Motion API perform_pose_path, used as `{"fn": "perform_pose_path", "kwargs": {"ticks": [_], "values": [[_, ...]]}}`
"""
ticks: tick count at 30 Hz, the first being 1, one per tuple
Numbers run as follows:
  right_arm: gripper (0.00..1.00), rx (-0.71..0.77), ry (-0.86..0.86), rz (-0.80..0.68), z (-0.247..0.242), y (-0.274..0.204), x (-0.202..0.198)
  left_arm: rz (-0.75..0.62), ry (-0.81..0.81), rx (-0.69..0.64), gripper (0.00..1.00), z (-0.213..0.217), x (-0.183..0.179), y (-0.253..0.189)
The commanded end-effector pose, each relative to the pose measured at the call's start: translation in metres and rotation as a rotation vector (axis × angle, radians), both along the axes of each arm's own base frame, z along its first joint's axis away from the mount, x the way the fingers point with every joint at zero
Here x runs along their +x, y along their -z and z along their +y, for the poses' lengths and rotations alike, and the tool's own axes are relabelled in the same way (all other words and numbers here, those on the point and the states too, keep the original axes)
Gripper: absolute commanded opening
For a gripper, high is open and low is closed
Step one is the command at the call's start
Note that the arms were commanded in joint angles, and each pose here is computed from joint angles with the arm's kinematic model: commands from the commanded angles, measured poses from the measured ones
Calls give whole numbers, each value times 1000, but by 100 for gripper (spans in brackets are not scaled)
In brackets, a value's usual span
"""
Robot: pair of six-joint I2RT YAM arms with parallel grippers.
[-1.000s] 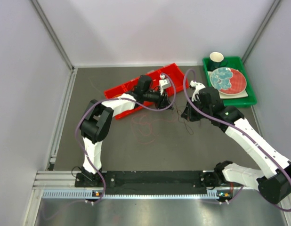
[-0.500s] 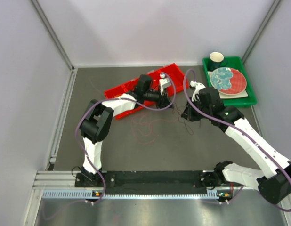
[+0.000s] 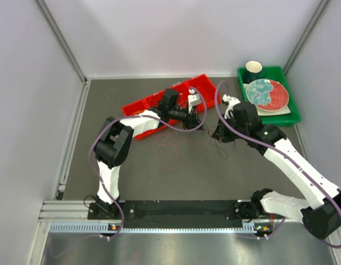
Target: Untangle the cables
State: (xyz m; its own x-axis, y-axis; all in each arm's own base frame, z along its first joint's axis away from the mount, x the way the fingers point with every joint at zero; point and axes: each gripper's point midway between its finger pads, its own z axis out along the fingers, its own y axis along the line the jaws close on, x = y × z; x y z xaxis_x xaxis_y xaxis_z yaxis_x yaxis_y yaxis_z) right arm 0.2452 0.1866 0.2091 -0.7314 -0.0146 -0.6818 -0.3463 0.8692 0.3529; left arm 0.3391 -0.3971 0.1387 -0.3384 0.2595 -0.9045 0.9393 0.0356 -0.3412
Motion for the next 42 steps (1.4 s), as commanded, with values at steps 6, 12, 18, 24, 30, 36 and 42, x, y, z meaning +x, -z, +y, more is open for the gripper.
{"fn": "perform_pose_path", "kwargs": {"ticks": [6, 12, 18, 24, 30, 36, 42], "values": [[0, 130, -139, 30, 14, -10, -4, -46, 147, -58, 27, 5, -4, -13], [0, 151, -162, 26, 11, -19, 2, -54, 219, -46, 27, 10, -6, -13], [0, 146, -171, 35, 11, -19, 6, -40, 234, -52, 26, 13, -7, -12], [0, 168, -185, 40, 15, -22, 6, -45, 228, -50, 27, 12, -7, -10], [0, 193, -196, 43, 19, -26, 4, -38, 218, -28, 29, 9, -8, 0], [0, 201, -191, 45, 19, -27, 5, -29, 216, -27, 26, 8, -7, 2], [0, 217, -188, 38, 16, -32, 5, -25, 215, -22, 29, 8, -7, 6]]}}
